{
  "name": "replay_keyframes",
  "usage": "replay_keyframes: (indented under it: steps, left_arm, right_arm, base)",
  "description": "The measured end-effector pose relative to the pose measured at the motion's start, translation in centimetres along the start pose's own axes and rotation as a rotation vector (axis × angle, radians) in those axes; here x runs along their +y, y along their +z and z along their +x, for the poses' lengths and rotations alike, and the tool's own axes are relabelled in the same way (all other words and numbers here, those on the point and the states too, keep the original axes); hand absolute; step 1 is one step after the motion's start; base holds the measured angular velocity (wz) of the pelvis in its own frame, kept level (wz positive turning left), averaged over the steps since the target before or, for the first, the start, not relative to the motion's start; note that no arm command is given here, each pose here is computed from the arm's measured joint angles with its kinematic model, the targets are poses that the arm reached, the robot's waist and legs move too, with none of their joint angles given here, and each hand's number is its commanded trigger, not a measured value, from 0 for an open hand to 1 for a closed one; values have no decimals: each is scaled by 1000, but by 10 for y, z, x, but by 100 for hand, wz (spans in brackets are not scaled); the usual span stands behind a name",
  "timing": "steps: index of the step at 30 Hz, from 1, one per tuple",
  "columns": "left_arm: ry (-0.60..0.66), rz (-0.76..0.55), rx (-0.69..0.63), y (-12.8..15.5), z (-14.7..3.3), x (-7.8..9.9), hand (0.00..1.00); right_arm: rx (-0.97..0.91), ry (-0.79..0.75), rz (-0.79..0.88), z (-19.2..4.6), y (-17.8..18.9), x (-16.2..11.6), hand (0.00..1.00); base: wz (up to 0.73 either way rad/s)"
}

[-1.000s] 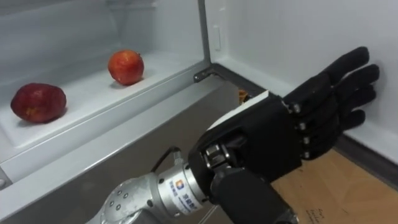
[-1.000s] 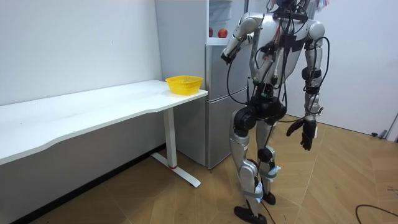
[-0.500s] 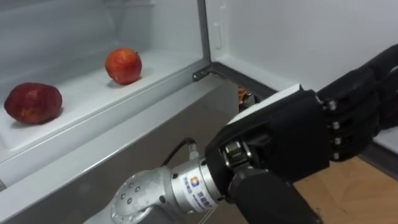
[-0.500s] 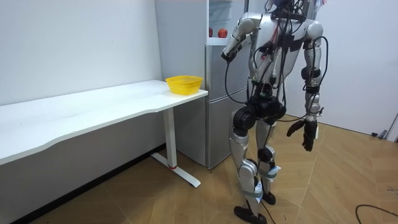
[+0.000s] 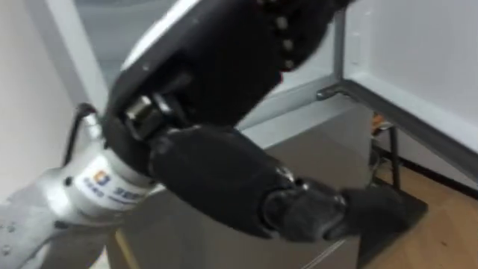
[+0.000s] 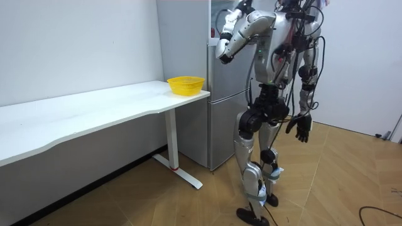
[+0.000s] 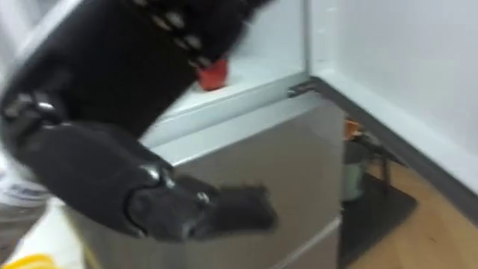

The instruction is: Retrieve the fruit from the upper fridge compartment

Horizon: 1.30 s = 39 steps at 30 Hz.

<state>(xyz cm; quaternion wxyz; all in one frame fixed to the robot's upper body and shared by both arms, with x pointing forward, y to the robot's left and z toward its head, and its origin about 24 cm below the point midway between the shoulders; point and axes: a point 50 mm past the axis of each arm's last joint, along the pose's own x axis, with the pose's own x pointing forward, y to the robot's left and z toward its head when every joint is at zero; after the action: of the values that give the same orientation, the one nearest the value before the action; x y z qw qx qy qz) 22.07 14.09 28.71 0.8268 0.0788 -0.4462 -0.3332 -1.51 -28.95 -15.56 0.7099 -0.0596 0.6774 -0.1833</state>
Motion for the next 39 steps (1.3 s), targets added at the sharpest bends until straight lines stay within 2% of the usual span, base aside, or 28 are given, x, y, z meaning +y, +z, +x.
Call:
replay_keyframes:
  steps: [2,3,8,12,14,16,21,24,29,33,36,38,39]
  left_arm:
    - [145,151,43,5,-14,19,0]
    - [179,176,49,6,-18,22,0]
    - [435,328,141,17,-65,49,0]
    - [587,410,157,27,-83,62,0]
    - [664,490,218,32,-104,67,0]
    - [714,507,280,30,-119,67,0]
    - [783,489,440,19,-151,64,0]
    - [861,430,549,6,-178,57,0]
    - [1104,325,776,-19,-240,39,0]
    - [1268,288,922,-28,-282,26,0]
    - [1418,232,1046,-32,-322,13,0]
    - [1618,128,1158,-35,-367,-6,0]
    - [1668,99,1190,-36,-378,-12,0]
  right_arm:
    - [8,-9,13,0,-5,2,0]
    - [10,-11,15,0,-6,2,0]
    - [-7,-27,10,-1,-10,5,0]
    - [-8,-32,10,-1,-10,6,0]
    - [-35,-50,-7,-1,-4,5,0]
    - [-37,-54,-11,-2,-4,5,0]
    - [-40,-52,-9,-1,-3,6,0]
    - [-43,-59,-2,-1,-1,7,0]
    - [-32,-74,37,-2,-6,6,0]
    - [-19,-101,39,-2,-10,4,0]
    - [-7,-105,49,-2,-13,4,0]
    - [12,-103,53,-2,-16,3,0]
    - [16,-100,53,-2,-17,3,0]
  base:
    - [59]
    - [54]
    - [28]
    - [21]
    - [12]
    - [34]
    - [22]
    - [20]
    - [5]
    - [9]
    - [-1]
    - [4]
    - [0]
